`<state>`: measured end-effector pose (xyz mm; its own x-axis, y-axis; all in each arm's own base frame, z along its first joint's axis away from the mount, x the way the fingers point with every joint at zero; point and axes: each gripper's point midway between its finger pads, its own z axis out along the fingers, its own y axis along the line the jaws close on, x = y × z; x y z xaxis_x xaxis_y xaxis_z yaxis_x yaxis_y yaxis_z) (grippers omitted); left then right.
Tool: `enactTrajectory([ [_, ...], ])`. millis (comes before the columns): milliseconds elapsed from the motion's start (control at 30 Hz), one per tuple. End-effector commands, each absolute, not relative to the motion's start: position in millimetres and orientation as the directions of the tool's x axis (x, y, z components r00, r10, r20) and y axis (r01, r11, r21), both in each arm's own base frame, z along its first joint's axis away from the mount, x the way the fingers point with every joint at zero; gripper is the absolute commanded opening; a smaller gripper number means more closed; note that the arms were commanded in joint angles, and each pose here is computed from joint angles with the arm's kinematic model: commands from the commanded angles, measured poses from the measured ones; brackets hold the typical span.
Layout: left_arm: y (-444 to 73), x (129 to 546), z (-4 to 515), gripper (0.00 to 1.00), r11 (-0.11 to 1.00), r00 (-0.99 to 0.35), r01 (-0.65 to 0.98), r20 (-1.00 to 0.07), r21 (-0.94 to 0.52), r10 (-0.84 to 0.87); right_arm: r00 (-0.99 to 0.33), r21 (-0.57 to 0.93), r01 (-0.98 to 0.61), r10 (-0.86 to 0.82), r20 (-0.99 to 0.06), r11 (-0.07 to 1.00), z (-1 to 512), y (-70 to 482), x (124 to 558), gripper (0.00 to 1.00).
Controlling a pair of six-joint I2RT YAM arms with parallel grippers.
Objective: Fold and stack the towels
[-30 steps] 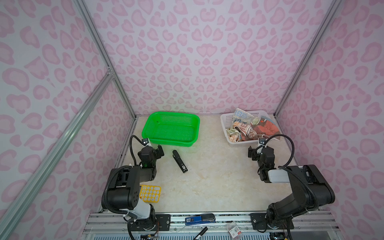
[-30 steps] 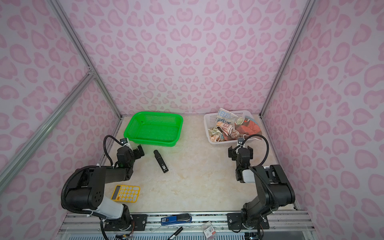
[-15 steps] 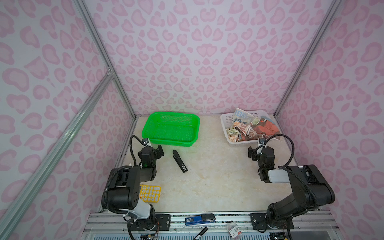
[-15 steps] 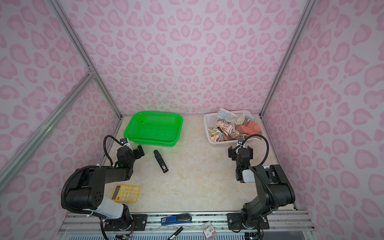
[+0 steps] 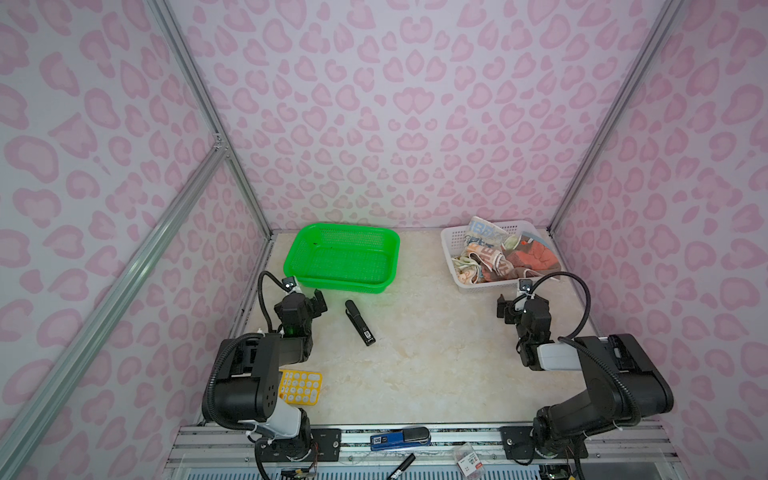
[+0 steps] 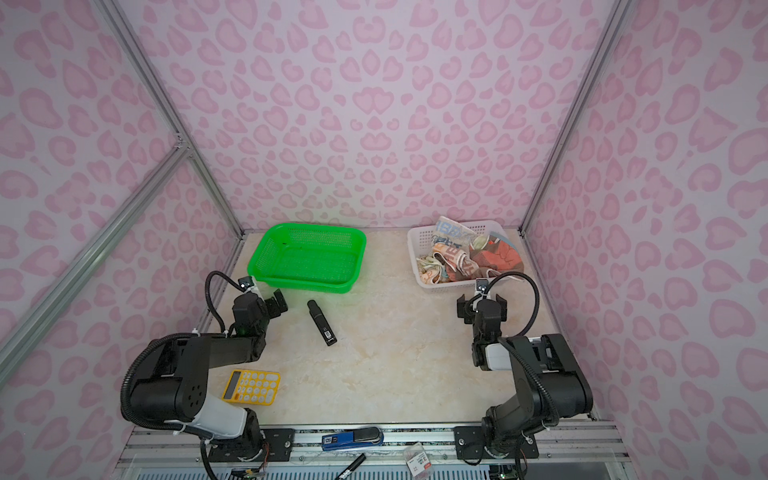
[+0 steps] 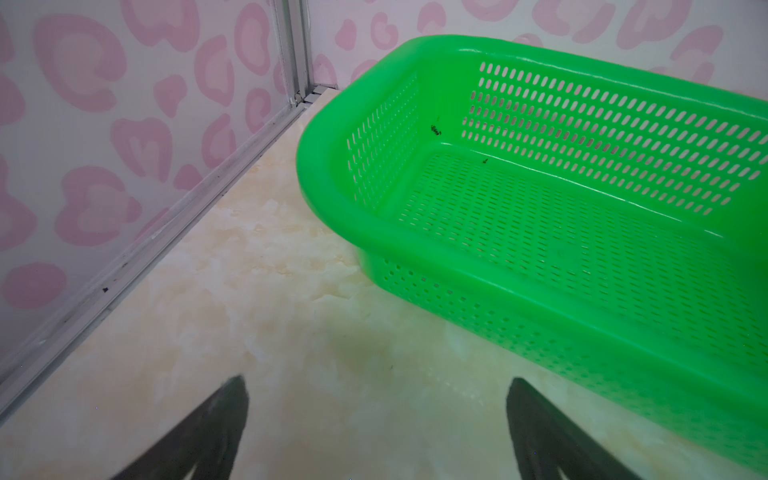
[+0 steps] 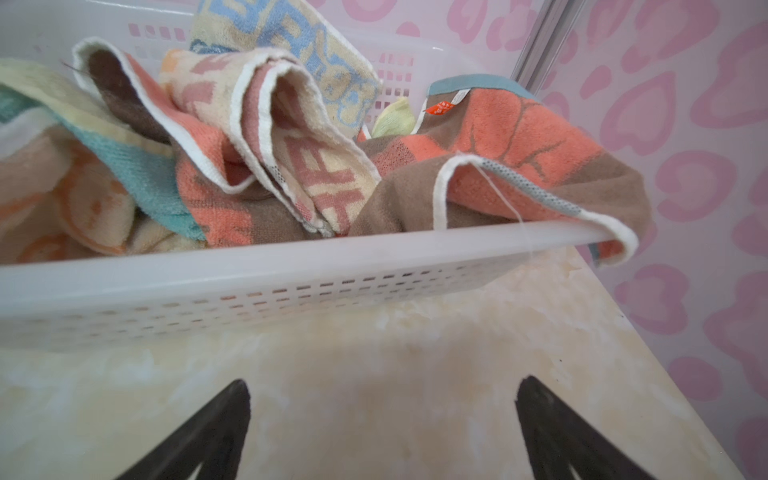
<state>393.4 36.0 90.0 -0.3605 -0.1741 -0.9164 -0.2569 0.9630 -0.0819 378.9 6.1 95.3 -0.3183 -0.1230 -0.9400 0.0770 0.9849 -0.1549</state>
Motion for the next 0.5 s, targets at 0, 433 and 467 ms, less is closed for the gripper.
enactTrajectory([
  [0,42.9,389.3,108.7,0.98,0.950,-0.319,-0.297,-0.928,-0.092,-0.190,-0.232,-0.151,0.076,-0.129,-0.964,0.986,119.9,8.8,373.7,1.00],
  [433,-2.5,382.7,174.3,0.98,0.977,-0.400,-0.162,-0.896,-0.139,-0.194,-0.381,-0.225,-0.080,-0.239,-0.893,0.971,160.9,67.8,363.4,0.97],
  [467,-12.3,383.9,177.1,0.98,0.981,-0.422,-0.131,-0.887,-0.143,-0.186,-0.389,-0.220,-0.101,-0.242,-0.889,0.970,164.8,75.5,365.2,0.97],
])
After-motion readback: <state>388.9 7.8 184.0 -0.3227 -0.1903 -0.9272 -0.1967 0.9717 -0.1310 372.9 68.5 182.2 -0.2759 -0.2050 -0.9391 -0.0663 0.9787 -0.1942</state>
